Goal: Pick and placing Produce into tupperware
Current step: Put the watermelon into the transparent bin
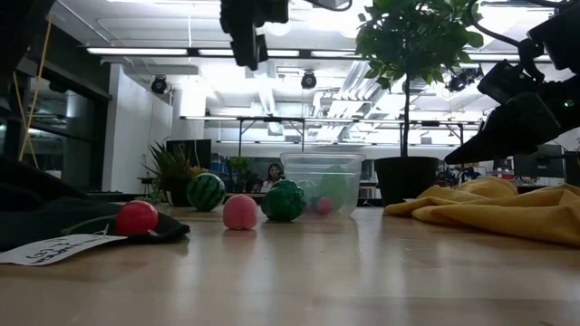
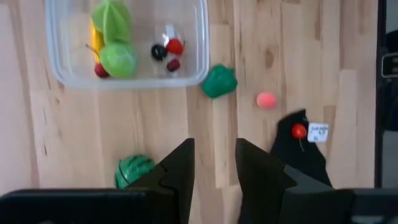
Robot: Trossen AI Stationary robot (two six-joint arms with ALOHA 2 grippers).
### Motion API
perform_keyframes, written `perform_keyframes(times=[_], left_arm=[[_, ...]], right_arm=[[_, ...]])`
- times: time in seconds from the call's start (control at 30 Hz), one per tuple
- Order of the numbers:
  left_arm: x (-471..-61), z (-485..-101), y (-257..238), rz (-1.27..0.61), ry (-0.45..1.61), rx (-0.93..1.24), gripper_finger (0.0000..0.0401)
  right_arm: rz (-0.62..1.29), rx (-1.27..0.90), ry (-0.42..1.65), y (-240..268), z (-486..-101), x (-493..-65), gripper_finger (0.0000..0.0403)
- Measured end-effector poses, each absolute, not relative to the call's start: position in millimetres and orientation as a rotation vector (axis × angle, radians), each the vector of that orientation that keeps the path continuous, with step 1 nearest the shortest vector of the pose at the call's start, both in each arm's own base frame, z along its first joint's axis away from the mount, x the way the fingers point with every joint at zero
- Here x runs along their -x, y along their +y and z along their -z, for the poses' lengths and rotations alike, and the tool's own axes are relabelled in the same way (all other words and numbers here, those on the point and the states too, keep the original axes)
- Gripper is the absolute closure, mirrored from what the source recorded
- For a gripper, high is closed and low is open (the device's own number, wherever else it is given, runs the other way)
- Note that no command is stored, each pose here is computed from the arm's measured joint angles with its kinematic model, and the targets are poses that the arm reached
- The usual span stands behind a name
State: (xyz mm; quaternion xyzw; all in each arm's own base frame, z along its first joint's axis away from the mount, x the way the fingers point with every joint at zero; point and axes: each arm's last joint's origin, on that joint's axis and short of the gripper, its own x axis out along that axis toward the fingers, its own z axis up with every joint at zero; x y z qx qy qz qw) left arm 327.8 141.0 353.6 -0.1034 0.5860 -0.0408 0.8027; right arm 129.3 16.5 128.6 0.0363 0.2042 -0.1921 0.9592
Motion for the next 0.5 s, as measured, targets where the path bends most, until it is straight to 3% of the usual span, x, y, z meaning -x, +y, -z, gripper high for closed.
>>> perform_keyframes(times=[0.5], left_arm=[[-319.1,-351.2,141.8,-0.068,1.386,0.237,0.0296]], right_arm=[[0.389,-0.073,0.414,16.5,-128.6,-129.3,0.0289]])
